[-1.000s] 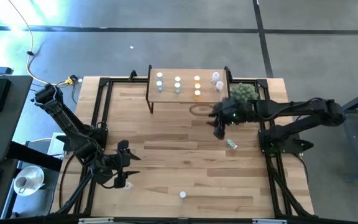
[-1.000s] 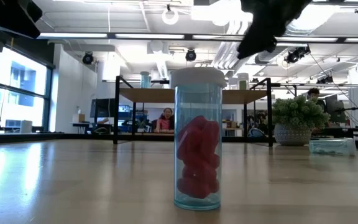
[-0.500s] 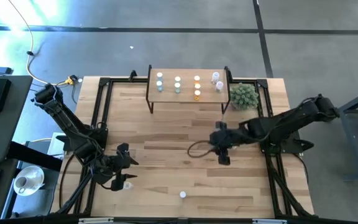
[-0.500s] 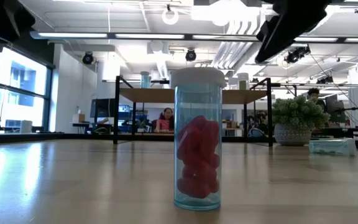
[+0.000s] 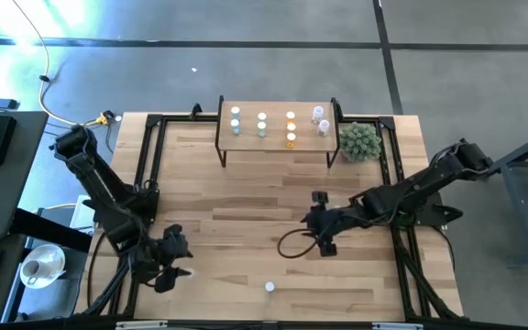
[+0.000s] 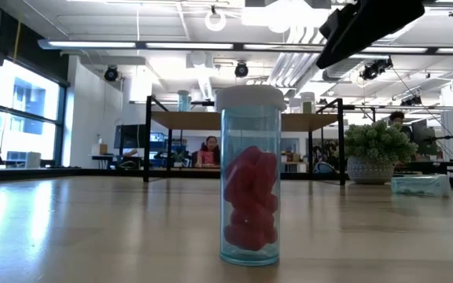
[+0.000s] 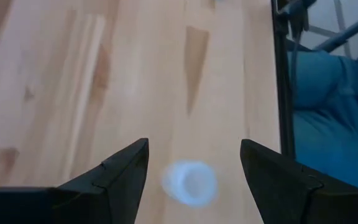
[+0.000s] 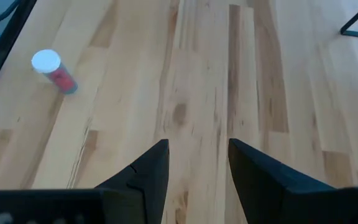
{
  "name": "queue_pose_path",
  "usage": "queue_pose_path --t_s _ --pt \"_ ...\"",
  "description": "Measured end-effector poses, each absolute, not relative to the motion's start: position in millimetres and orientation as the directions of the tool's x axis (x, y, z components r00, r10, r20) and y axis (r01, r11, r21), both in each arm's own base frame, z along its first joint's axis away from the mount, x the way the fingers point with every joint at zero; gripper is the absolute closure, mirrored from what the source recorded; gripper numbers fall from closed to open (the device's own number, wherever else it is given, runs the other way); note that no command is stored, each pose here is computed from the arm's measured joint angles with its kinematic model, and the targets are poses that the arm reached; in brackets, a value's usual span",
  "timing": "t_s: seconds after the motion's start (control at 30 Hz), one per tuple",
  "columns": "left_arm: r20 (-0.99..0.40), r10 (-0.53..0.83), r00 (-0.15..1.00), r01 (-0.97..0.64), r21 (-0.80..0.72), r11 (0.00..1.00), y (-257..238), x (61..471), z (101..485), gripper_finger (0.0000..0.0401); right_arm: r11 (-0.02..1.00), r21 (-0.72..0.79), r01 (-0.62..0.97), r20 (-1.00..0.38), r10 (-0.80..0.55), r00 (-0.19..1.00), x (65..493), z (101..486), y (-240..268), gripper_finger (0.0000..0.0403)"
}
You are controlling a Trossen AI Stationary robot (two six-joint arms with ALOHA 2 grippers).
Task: Pick and place medicine bottles onto shelf by color
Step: Put the transparent pill bottle on the shelf aligned with the other transparent pill bottles
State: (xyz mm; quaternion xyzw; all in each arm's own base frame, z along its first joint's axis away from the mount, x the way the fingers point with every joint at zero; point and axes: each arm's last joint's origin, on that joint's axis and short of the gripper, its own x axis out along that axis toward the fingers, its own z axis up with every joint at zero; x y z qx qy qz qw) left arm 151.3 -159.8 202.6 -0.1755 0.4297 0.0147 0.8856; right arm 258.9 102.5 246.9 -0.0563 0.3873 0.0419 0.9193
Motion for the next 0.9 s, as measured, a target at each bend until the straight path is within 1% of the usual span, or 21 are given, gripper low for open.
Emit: queue_pose_path --t_s 0.2,0.37,0.47,0.67,0.9 --pt "-0.769 -0.162 0.619 -0.157 -0.323 0.933 -169.8 140.6 201.6 0.0158 0.994 -0.085 -0.073 -0.676 -0.004 0.737 264.0 250.5 98.4 0.0246" --pt "-0.77 -0.193 0.608 -0.116 -0.327 0.938 -176.9 131.2 201.5 0.0158 0.995 -0.083 -0.059 -0.67 -0.012 0.742 265.7 251.0 95.3 0.0246" --pt "-0.778 -0.196 0.597 -0.131 -0.336 0.933 -181.0 122.0 200.2 0.0158 0.995 -0.082 -0.059 -0.669 -0.011 0.743 265.8 251.1 95.3 0.0246" --pt "-0.772 -0.134 0.622 -0.188 -0.313 0.931 -195.3 108.8 186.3 0.0158 0.995 -0.082 -0.059 -0.667 -0.011 0.745 265.9 251.3 95.5 0.0246" --pt "-0.81 -0.043 0.585 -0.249 -0.229 0.941 -208.3 109.8 155.1 0.0158 0.995 -0.08 -0.058 -0.668 -0.01 0.745 265.9 251.3 95.5 0.0246"
